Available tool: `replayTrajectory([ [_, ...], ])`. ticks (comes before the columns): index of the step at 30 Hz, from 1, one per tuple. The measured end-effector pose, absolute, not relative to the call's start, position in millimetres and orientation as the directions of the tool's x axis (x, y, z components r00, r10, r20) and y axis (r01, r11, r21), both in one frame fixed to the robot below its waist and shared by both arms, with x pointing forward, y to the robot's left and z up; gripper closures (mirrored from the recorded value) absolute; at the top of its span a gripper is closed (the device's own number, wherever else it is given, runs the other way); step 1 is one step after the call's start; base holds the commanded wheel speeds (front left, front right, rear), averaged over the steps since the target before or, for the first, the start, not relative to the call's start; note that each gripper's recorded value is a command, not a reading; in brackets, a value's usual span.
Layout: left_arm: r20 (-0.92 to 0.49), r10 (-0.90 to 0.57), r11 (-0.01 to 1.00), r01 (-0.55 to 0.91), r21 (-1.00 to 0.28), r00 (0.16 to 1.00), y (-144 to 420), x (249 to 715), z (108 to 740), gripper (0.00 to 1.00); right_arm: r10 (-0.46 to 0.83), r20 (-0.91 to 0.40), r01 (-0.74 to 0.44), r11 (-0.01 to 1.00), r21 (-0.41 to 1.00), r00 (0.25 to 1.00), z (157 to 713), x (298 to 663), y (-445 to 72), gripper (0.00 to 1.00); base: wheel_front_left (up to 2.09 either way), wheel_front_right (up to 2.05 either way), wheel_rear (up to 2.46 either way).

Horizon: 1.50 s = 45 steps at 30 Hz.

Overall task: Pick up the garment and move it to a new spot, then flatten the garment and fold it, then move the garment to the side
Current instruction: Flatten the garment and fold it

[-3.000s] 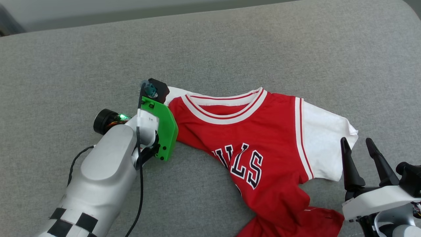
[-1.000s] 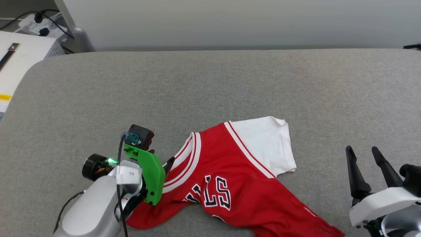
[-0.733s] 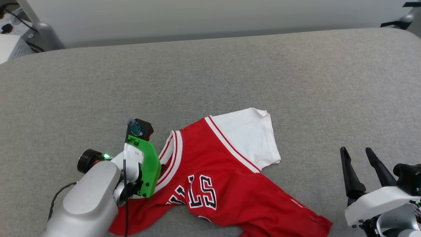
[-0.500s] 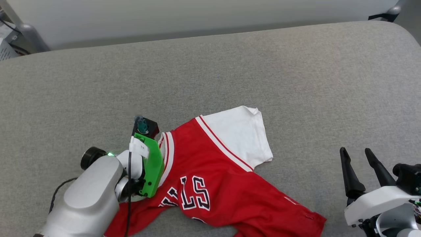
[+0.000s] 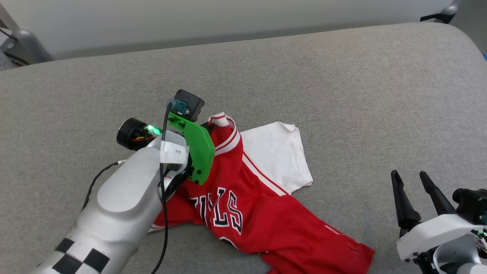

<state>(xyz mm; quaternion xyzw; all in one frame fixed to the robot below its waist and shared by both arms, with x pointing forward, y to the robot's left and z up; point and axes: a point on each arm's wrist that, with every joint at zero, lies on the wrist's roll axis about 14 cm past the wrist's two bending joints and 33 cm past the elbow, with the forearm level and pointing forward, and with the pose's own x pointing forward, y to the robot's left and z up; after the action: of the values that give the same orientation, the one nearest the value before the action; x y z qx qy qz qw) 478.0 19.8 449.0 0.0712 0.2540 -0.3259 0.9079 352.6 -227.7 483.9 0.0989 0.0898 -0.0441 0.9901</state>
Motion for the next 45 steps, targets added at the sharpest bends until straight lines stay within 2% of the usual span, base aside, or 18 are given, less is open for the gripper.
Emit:
replayTrajectory([
  [5, -0.466, -0.575, 0.772, 0.635, -0.037, 0.673, 4.2, 494.8, 451.6, 1.00, -0.082, -0.202, 0.120, 0.975, 0.185, 0.976, 479.0, 353.1, -231.2, 0.00, 0.00, 0.00, 0.00],
  [11, -0.611, -0.537, 0.776, 0.625, -0.086, 0.582, 6.1, 481.9, 396.3, 1.00, -0.116, -0.223, 0.158, 0.971, 0.180, 0.968, 471.0, 349.1, -241.1, 0.00, 0.00, 0.00, 0.00],
  [14, -0.632, -0.533, 0.781, 0.614, -0.111, 0.563, 7.7, 477.6, 383.6, 1.00, -0.129, -0.229, 0.171, 0.970, 0.175, 0.965, 468.1, 348.9, -245.1, 0.00, 0.00, 0.00, 0.00],
  [15, -0.623, -0.539, 0.783, 0.610, -0.121, 0.567, 6.4, 477.3, 383.7, 0.68, -0.130, -0.226, 0.171, 0.970, 0.173, 0.965, 468.4, 350.1, -245.7, 0.00, 0.00, 0.00, 0.00],
  [16, -0.615, -0.543, 0.784, 0.607, -0.127, 0.572, 6.2, 477.3, 384.1, 0.20, -0.127, -0.224, 0.168, 0.971, 0.172, 0.966, 468.7, 351.5, -245.1, 0.00, 0.00, 0.00, 0.00],
  [17, -0.603, -0.547, 0.786, 0.605, -0.132, 0.580, 6.5, 477.4, 385.2, 0.00, -0.125, -0.219, 0.163, 0.973, 0.166, 0.968, 469.4, 353.5, -244.3, 0.00, 0.00, 0.00, 0.00],
  [24, -0.401, -0.566, 0.813, 0.568, -0.127, 0.720, 18.2, 484.4, 419.9, 0.00, -0.083, -0.168, 0.108, 0.984, 0.144, 0.982, 483.6, 368.5, -232.4, 0.00, 0.00, 0.00, 0.00],
  [29, -0.240, -0.520, 0.854, 0.509, -0.112, 0.820, 35.3, 479.0, 448.8, 0.00, -0.046, -0.134, 0.064, 0.989, 0.132, 0.990, 496.2, 372.1, -220.6, 0.00, 0.00, 0.00, 0.00],
  [37, -0.054, -0.340, 0.935, 0.331, -0.123, 0.939, 85.3, 462.5, 494.8, 0.00, 0.022, -0.053, -0.015, 0.993, 0.120, 0.998, 523.8, 377.6, -198.6, 0.00, 0.00, 0.00, 0.00],
  [45, 0.062, -0.148, 0.981, 0.154, -0.121, 0.987, 143.4, 423.5, 526.8, 0.00, 0.069, 0.003, -0.069, 0.992, 0.102, 0.998, 543.2, 378.5, -182.9, 0.00, 0.00, 0.00, 0.00],
])
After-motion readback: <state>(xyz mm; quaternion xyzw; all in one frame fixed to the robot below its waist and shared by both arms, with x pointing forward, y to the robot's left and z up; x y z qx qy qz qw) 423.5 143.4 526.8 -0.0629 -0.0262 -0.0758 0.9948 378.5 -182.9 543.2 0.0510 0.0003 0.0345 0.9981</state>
